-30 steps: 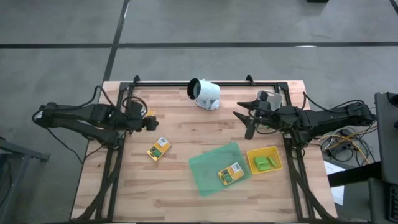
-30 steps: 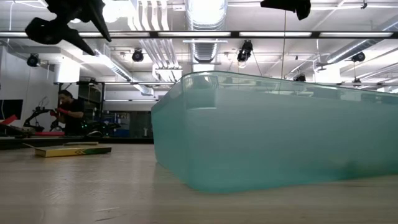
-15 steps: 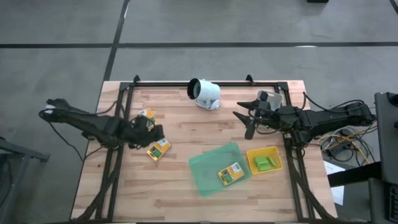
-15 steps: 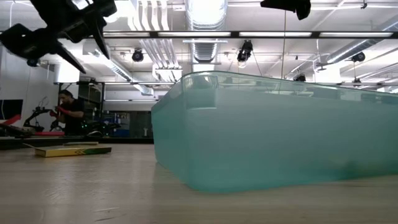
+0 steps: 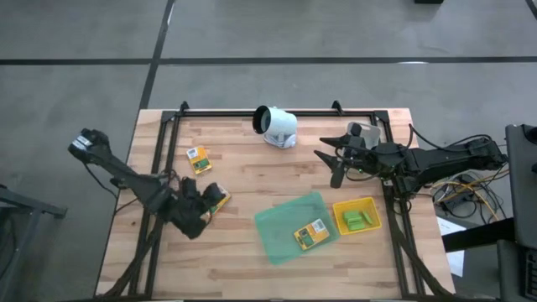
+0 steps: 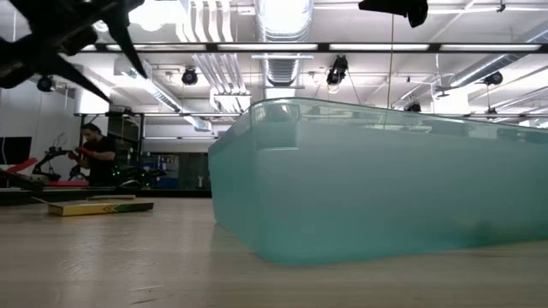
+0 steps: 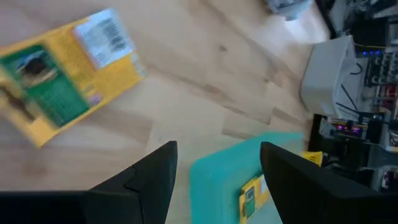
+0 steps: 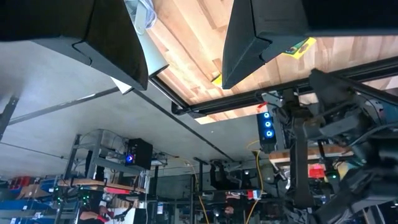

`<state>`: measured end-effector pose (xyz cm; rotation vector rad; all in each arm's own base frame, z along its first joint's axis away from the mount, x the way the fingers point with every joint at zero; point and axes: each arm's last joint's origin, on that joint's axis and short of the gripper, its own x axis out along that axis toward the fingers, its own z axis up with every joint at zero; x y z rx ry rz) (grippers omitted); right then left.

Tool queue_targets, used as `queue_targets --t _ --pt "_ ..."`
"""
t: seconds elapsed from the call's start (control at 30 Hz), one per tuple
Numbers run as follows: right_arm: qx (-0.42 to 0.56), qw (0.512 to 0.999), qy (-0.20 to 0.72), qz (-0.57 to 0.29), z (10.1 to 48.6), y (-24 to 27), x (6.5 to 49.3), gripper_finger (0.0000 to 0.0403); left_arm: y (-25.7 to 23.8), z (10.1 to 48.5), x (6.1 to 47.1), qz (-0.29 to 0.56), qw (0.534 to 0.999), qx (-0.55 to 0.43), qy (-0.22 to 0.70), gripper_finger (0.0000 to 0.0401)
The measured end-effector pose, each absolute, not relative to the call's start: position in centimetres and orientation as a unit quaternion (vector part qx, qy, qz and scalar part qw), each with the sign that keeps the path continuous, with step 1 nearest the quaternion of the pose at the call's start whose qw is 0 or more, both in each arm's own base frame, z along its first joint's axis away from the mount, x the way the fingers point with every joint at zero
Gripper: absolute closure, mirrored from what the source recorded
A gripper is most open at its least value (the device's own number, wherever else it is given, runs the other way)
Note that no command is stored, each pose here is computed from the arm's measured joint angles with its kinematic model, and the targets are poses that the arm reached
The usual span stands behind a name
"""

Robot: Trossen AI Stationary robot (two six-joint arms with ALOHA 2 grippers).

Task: Pick & Place School Supplies
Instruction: Put the yellow crayon box into the green bin

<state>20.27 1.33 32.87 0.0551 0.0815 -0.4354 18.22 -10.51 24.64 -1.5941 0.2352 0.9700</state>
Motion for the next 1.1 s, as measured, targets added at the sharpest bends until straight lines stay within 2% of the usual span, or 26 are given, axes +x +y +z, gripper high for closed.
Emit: queue_targets --t 0.23,0.6,1.1 --pt "0.028 0.975 0.04 -0.216 32.9 1.3 20.3 0.0199 -12.1 23.4 17.3 0.439 0.564 -0.692 0.102 0.0166" --pt "0.027 0.975 0.04 -0.216 32.9 1.3 20.3 0.0199 -12.6 22.1 16.5 0.508 0.499 -0.677 0.183 0.0166" --pt "0.027 0.975 0.04 -0.216 32.9 1.3 20.3 0.0199 -13.4 20.1 17.0 0.559 0.46 -0.665 0.183 0.0166"
